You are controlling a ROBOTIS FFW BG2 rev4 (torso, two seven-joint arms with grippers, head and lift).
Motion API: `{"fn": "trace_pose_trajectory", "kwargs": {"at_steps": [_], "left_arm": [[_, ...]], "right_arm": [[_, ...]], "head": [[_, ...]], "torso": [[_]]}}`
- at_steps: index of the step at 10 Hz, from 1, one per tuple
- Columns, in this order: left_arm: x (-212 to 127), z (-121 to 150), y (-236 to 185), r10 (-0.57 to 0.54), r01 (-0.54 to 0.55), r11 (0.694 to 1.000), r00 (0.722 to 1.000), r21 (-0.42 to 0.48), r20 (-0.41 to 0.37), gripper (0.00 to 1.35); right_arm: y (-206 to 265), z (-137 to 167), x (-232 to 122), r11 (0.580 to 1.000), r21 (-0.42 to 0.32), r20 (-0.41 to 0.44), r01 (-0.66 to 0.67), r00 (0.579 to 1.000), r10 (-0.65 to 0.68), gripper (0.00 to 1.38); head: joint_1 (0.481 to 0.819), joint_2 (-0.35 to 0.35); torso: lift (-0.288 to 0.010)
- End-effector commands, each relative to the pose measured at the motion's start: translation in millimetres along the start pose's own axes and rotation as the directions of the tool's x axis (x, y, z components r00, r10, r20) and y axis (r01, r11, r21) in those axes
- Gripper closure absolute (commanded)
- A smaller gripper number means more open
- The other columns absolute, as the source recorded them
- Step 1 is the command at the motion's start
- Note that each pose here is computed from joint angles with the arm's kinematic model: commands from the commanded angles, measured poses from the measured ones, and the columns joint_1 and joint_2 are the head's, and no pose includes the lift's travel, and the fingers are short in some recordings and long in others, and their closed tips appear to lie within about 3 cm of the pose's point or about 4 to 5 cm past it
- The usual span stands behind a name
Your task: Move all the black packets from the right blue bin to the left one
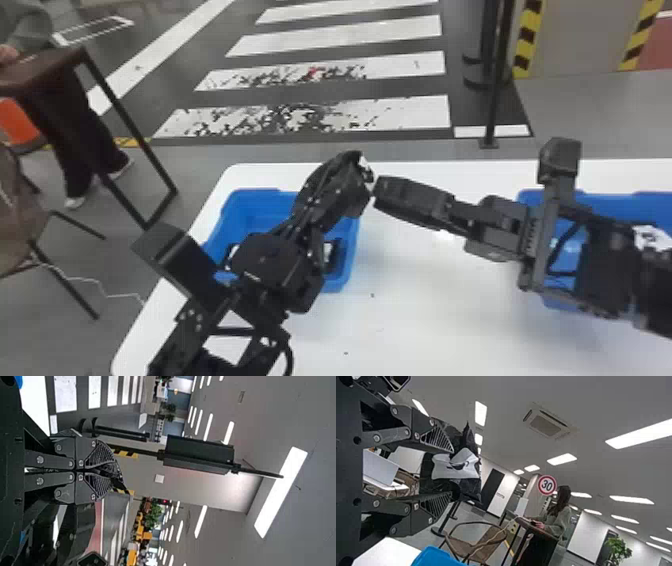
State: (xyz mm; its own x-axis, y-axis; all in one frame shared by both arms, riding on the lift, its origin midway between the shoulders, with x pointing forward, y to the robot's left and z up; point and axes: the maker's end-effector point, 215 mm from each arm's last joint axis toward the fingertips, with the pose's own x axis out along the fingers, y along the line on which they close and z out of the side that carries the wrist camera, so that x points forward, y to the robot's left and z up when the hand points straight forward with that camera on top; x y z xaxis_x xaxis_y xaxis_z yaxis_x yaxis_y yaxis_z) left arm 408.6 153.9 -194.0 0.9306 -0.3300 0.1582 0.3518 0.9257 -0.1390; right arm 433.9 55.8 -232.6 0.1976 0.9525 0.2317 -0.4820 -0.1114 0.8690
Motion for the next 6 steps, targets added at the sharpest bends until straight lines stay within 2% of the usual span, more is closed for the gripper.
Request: {"fn": "trace_pose_trajectory", "kwargs": {"at_steps": [1, 2, 4, 5, 6], "left_arm": [[3, -11, 31, 0.070, -0.069, 0.996, 0.998, 0.064, -0.008, 1.22], [4, -19, 66, 0.147, -0.143, 0.980, 0.989, 0.139, -0.017, 1.22], [20, -66, 139, 0.265, -0.246, 0.931, 0.963, 0.272, -0.038, 1.22], [31, -83, 166, 0.294, -0.281, 0.920, 0.956, 0.273, -0.007, 0.94], [29, -75, 173, 0.297, -0.293, 0.914, 0.954, 0.281, 0.027, 0.25]], "right_arm": [[-13, -3, -19, 0.999, 0.026, 0.052, 0.024, 0.998, -0.025, 0.07], [-18, -5, -30, 0.999, 0.040, 0.076, 0.035, 0.996, -0.038, 0.11], [-21, -7, -38, 0.998, 0.028, 0.085, 0.056, 0.995, -0.058, 0.10], [-22, -7, -38, 0.998, 0.015, 0.076, 0.067, 0.995, -0.068, 0.10], [-28, -4, -44, 0.995, -0.021, 0.073, 0.101, 0.992, -0.099, 0.10]], "head": [[0.684, 0.274], [0.688, 0.277], [0.695, 0.311], [0.695, 0.331], [0.695, 0.338]], "torso": [[-0.140], [-0.140], [-0.140], [-0.140], [-0.140]]}}
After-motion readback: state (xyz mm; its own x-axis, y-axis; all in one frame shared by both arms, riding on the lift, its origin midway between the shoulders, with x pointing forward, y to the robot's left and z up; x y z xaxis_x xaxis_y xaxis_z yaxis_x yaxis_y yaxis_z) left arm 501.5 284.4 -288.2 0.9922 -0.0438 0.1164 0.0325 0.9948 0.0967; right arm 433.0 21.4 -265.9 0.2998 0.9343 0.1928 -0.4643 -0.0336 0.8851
